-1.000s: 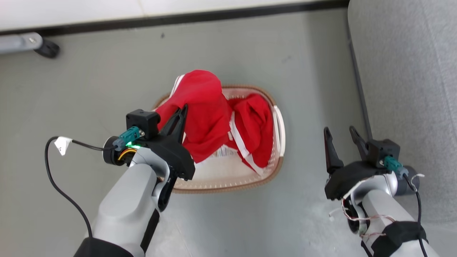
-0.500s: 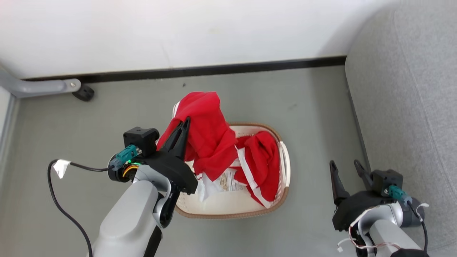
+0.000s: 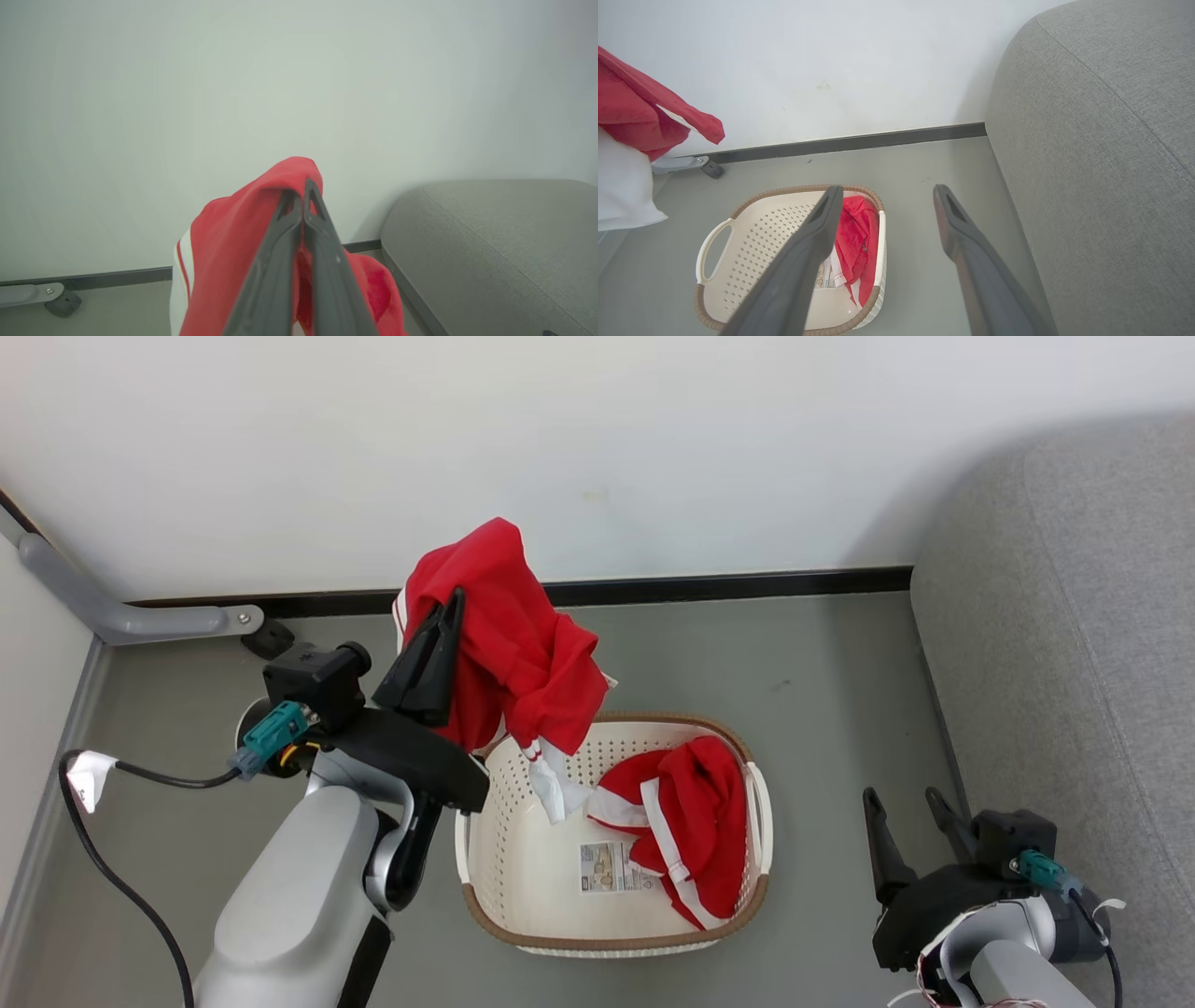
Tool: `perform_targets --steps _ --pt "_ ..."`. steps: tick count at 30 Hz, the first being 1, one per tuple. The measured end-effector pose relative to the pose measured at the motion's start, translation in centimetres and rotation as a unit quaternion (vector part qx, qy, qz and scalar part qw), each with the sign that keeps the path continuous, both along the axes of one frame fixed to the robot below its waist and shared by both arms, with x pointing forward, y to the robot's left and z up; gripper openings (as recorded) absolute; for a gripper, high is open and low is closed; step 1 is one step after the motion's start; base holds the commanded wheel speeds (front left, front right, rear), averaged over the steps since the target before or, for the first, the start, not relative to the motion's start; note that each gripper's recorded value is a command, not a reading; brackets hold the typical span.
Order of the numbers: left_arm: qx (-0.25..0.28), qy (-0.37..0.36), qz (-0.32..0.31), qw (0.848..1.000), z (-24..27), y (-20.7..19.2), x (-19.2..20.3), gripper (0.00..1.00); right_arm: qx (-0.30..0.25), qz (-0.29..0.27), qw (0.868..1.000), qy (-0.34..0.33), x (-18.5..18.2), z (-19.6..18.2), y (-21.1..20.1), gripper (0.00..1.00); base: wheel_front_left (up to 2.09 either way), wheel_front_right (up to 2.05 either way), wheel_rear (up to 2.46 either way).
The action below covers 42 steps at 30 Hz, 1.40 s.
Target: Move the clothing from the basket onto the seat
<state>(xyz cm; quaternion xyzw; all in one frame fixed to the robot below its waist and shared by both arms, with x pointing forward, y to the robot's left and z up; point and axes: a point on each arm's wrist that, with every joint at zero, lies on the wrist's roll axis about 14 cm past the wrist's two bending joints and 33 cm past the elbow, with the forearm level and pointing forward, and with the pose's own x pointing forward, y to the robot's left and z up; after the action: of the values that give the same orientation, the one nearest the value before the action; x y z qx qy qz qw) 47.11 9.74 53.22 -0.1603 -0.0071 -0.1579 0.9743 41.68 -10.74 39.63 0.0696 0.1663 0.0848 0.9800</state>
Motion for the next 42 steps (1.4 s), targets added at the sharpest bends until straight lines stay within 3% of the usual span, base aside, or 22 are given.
perform_targets --steps 23,34,42 --pt "0.012 -0.183 -0.01 0.983 11.8 0.2 -1.7 0.0 0.005 0.008 1.0 -0.009 -0.7 0.7 0.6 1.0 0.0 0.0 0.0" --pt "0.011 -0.19 -0.011 0.982 12.6 -0.1 -2.2 0.0 0.011 0.024 0.999 -0.034 0.2 2.2 1.6 1.0 0.0 0.0 0.0" --pt "0.017 -0.179 -0.01 0.984 12.2 0.1 -1.9 0.0 0.026 0.061 0.991 -0.12 2.7 7.7 3.9 1.0 0.0 0.0 0.0"
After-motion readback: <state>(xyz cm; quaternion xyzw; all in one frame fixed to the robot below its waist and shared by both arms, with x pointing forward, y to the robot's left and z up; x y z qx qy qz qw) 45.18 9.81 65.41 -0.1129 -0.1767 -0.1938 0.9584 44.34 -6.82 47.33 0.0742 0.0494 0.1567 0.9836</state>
